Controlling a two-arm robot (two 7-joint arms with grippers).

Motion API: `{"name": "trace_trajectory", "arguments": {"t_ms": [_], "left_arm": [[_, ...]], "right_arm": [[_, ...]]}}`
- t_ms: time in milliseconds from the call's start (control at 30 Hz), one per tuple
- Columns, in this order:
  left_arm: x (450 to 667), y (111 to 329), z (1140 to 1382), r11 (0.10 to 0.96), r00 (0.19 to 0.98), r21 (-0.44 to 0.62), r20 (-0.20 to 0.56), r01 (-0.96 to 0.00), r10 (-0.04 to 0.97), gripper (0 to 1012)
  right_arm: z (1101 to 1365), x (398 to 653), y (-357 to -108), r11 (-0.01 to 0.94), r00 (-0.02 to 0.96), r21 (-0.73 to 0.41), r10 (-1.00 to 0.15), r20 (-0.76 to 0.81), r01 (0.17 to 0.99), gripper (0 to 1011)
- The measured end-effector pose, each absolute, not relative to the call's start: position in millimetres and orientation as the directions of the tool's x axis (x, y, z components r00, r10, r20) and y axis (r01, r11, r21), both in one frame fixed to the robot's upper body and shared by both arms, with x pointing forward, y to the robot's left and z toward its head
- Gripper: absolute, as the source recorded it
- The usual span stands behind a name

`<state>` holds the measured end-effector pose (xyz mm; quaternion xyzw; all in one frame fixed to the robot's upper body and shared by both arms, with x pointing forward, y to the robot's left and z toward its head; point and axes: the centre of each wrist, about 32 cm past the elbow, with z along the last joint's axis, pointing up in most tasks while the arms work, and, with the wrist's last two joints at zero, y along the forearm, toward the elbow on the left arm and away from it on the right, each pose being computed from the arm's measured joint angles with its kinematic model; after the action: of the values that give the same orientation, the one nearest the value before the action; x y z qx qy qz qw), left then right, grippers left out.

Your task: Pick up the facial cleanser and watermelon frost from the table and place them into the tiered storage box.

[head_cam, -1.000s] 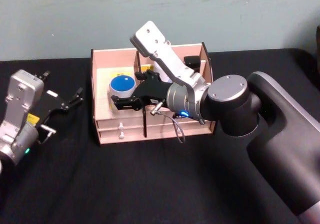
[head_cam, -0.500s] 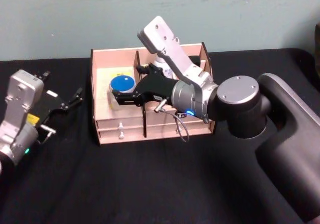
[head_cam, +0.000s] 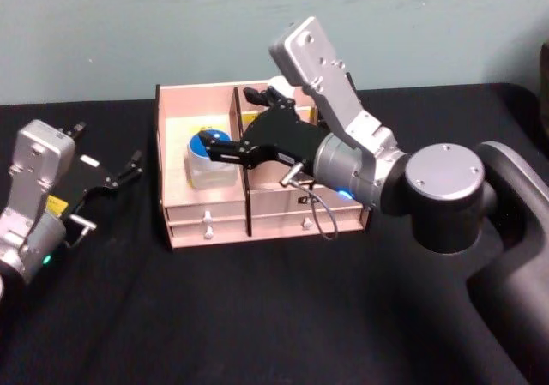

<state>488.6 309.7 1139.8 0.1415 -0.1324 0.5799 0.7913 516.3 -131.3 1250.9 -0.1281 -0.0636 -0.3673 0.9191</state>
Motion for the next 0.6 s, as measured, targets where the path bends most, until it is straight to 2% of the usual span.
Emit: {"name": "trace_trajectory", "arguments": {"t_ms": [333, 600], "left_arm": [[489, 310, 1140, 0.287, 0.292, 0.070, 0.374, -0.955, 0.880, 1010], [489, 310, 1140, 0.287, 0.292, 0.070, 0.374, -0.955, 0.880, 1010]], "right_arm": [[1258, 501, -151, 0.677, 0.678, -0.094, -0.700, 0.225, 0.730, 1000], [1258, 494, -175, 0.616, 0.608, -0.035, -0.766, 0.208, 0.787, 1000]]}}
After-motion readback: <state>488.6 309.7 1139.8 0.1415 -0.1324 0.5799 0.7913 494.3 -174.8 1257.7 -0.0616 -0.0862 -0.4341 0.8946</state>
